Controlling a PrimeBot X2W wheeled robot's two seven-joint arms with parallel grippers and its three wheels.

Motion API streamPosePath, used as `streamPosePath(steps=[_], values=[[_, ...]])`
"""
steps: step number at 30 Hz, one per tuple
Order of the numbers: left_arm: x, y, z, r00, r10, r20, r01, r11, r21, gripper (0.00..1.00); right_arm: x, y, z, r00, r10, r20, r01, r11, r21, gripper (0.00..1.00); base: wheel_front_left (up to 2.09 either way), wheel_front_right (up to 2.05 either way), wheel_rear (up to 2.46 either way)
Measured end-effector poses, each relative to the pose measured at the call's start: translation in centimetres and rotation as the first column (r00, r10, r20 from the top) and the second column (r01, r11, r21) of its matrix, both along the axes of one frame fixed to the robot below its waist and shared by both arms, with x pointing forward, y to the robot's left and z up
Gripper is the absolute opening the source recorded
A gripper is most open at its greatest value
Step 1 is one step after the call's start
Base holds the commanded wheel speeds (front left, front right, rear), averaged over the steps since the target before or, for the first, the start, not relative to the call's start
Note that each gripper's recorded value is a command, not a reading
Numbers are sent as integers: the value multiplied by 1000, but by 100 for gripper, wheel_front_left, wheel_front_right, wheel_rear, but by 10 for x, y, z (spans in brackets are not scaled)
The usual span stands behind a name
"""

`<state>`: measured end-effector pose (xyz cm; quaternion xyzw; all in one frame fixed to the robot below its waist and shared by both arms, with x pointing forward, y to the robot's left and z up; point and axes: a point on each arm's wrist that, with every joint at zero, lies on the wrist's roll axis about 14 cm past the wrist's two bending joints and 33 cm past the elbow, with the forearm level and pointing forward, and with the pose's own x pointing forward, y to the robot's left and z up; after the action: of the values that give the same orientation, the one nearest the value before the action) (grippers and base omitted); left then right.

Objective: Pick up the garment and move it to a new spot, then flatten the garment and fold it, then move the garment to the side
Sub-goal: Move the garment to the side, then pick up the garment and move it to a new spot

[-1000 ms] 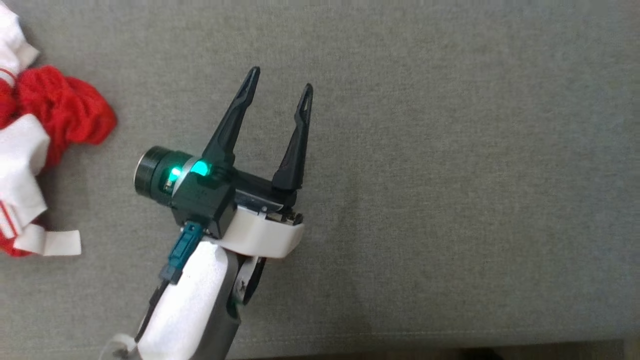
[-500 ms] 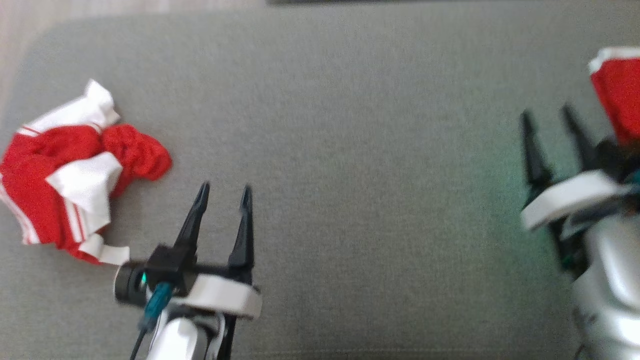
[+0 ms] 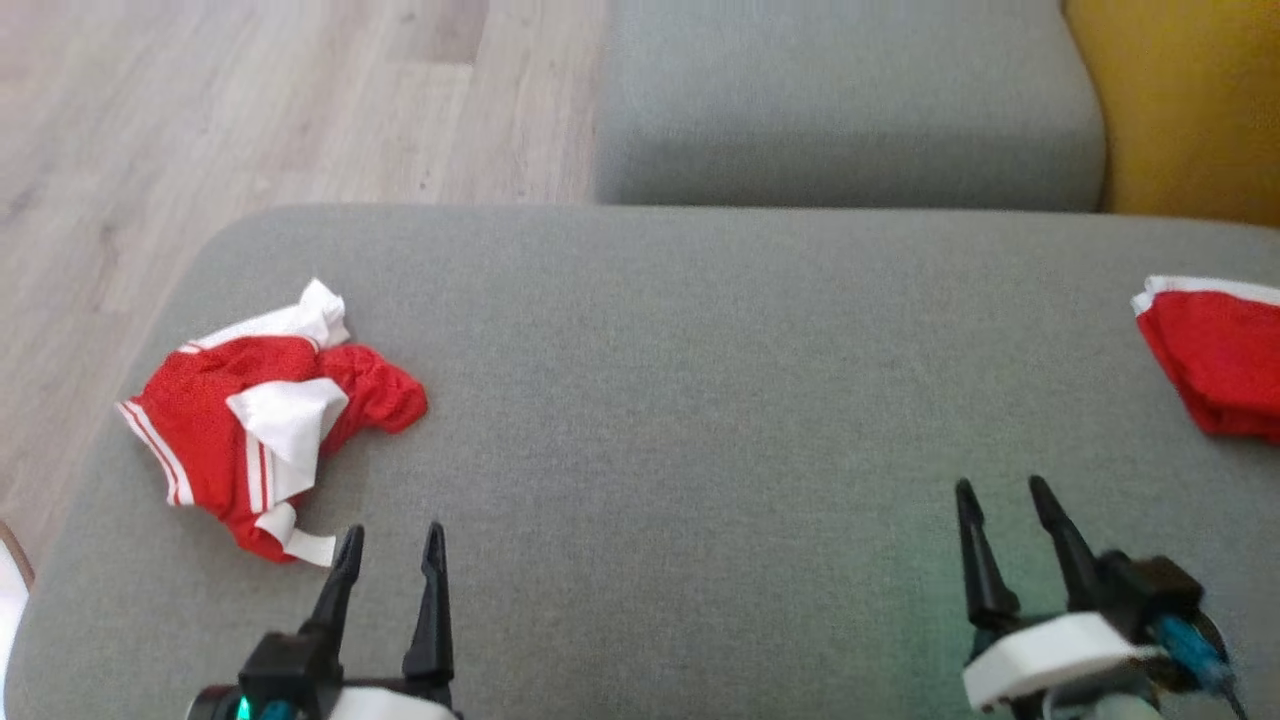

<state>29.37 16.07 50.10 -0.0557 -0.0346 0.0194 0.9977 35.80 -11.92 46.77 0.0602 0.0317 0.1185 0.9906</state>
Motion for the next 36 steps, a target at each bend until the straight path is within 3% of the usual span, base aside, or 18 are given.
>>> streamPosePath(steps=[11,36], values=[[-12,-7,-2,1000,-30,2,30,1000,4,100,-34,-14,-11,999,-46,-26,47,999,11,100,0,0,0],[-11,-11,-2,999,-45,-1,45,999,15,100,-35,-13,-10,999,-46,-26,47,999,20,100,0,0,0]])
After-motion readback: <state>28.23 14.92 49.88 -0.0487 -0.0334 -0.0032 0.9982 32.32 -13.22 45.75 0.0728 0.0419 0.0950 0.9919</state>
